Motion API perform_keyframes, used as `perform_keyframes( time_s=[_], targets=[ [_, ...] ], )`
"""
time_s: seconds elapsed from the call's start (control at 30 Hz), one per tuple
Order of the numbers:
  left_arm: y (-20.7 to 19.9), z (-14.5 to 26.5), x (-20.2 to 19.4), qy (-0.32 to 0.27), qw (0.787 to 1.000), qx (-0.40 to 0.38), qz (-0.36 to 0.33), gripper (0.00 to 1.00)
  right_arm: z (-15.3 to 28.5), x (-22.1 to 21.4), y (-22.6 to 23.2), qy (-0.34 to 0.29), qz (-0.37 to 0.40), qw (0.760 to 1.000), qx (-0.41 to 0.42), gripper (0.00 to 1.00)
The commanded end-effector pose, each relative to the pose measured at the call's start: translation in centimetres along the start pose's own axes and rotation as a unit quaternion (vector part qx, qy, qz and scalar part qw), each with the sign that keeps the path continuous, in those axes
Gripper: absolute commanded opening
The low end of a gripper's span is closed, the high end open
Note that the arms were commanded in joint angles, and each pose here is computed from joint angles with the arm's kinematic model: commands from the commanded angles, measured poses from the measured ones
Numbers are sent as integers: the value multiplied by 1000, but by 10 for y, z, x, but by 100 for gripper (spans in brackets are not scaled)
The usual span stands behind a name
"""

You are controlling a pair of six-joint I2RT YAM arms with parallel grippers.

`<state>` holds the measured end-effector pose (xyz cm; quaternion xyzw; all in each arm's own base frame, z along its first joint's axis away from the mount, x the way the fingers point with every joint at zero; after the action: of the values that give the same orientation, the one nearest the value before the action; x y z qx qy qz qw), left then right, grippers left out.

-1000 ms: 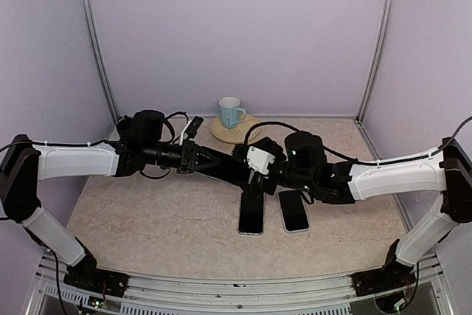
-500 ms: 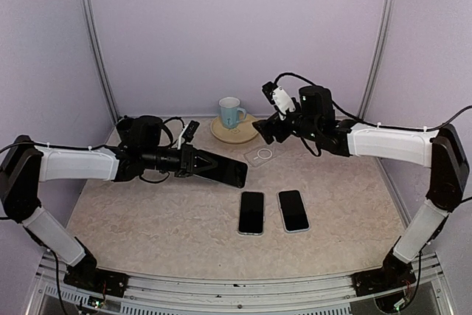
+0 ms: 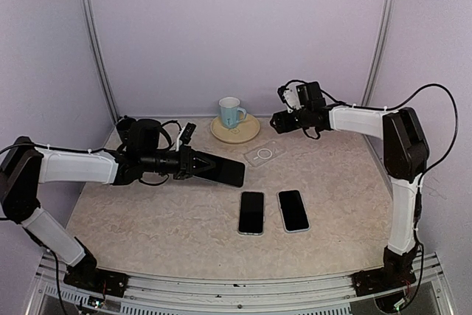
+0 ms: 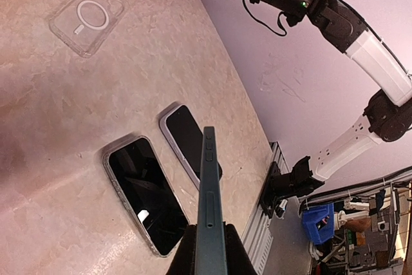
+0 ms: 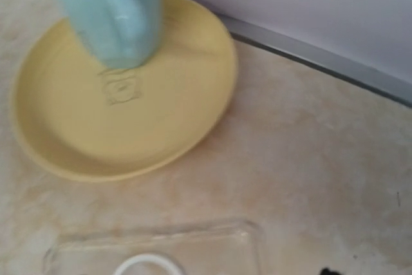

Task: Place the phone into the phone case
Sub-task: Move the phone case to the center of the board.

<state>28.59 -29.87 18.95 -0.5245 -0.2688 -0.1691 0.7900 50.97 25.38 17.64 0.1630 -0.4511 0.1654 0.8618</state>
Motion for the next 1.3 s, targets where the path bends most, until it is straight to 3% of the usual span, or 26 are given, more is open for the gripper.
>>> perform_keyframes(
  time_s=[0.0,0.23,0.63,0.83,1.07,1.27],
  targets=[
    [-21,8,16,-35,999,-21,-27,0,-20,-8,-24,37,-41,998,3,73],
    [-16,8,12,-32,999,-9,-20,0,-51,-24,-30,81,-27,996,9,61],
    [-10,9,11,-37,999,4,-12,0,-73,-76,-32,143,-22,989,23,55],
    [-9,8,10,-36,999,5,-8,0,-79,-88,-32,155,-23,987,27,42],
    [-7,8,10,-37,999,10,-5,0,-84,-98,-35,160,-23,987,24,35],
    [-6,6,10,-37,999,13,-1,0,-82,-98,-33,157,-29,987,30,17]
  ],
)
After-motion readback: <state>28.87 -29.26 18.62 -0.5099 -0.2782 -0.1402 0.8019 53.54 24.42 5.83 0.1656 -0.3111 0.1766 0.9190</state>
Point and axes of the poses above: each gripper's point midway between its finger pads, its own z axis back along the fingers, its own y axis along the line the jaws close on, x = y × z, the point moved 3 cm from there along z, back along the fingers, and after that the axes turned 6 degrees about -z, right-handed, at the moved point
